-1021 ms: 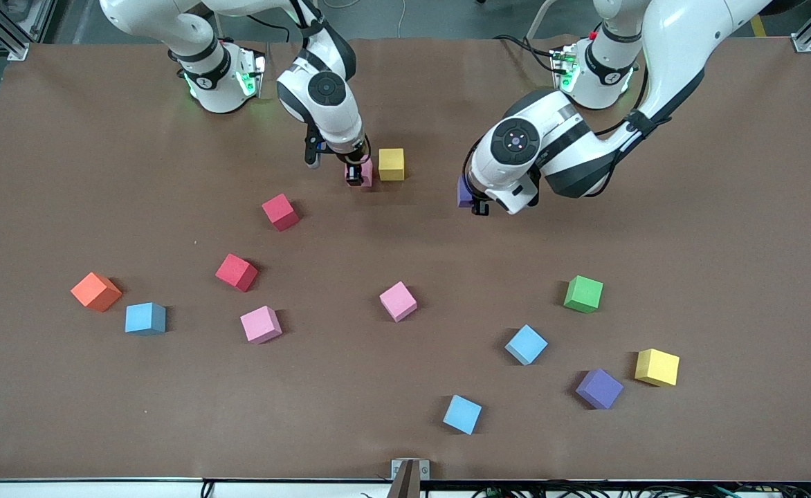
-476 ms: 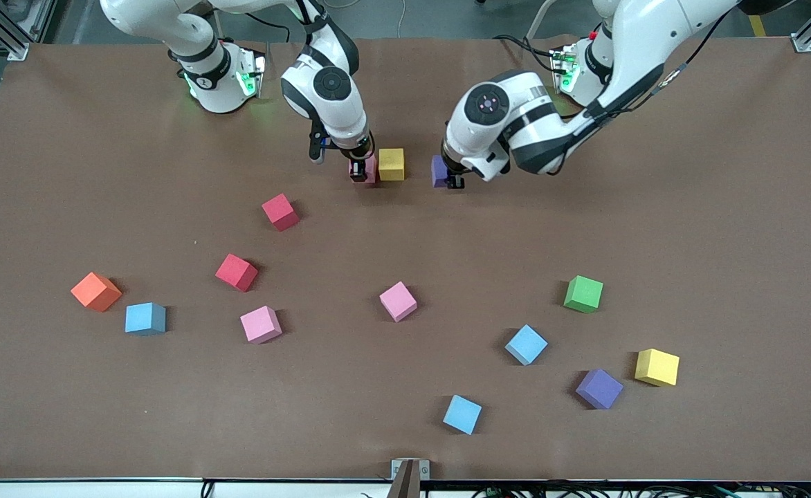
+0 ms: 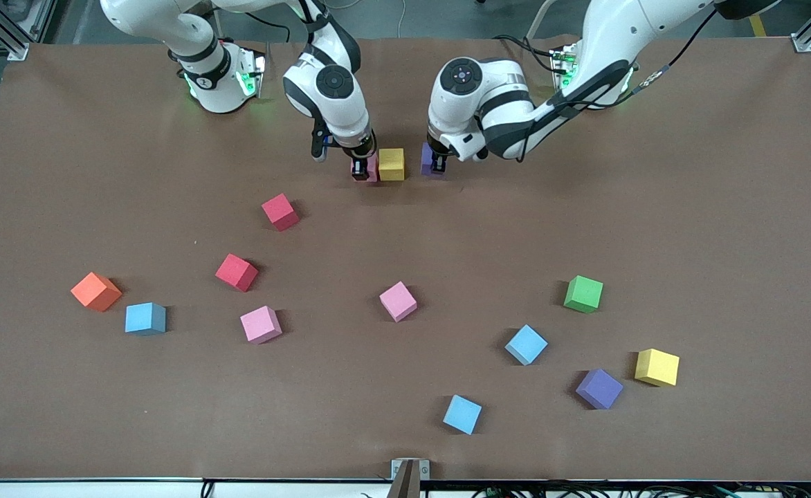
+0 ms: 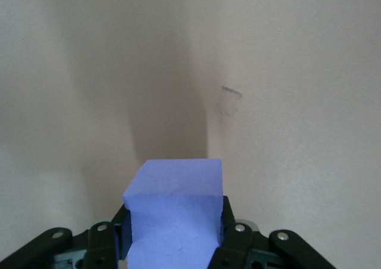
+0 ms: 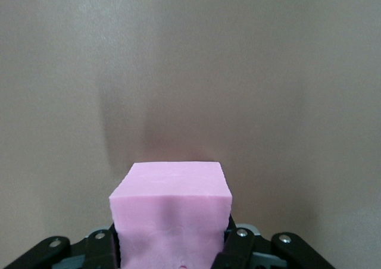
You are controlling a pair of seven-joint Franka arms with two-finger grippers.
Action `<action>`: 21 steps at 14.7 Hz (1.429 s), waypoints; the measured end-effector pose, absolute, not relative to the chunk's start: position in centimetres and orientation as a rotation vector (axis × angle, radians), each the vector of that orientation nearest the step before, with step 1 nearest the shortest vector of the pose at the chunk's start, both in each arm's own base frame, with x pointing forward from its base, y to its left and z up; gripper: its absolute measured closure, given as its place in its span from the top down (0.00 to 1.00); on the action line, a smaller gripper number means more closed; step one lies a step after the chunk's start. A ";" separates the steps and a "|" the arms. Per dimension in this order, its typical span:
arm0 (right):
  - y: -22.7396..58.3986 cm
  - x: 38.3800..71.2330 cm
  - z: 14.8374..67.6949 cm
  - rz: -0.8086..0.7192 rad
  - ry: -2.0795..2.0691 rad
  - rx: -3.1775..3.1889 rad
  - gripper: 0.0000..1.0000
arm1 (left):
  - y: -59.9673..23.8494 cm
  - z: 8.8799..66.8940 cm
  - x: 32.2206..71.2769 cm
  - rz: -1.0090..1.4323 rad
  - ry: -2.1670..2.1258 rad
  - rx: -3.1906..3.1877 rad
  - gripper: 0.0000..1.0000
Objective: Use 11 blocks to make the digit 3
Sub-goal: 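Release pink beside yellow with the right gripper while the left gripper lowers purple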
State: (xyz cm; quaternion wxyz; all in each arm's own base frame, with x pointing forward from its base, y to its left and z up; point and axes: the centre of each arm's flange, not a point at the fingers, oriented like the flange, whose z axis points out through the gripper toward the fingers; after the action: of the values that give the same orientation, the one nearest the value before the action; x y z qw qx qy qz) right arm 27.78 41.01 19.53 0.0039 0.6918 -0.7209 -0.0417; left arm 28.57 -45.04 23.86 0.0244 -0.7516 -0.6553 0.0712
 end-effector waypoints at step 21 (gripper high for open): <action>42.1 30.1 22.5 -0.110 -2.236 2.091 1.00 | -48.9 20.3 28.0 0.188 -1.991 -2.346 0.24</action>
State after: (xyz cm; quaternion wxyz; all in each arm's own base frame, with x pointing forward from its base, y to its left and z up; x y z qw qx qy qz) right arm 30.12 42.13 22.55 0.0391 0.6822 -0.7293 -0.0358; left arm 27.99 -48.86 20.34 0.0297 -0.7607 -0.6456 0.0609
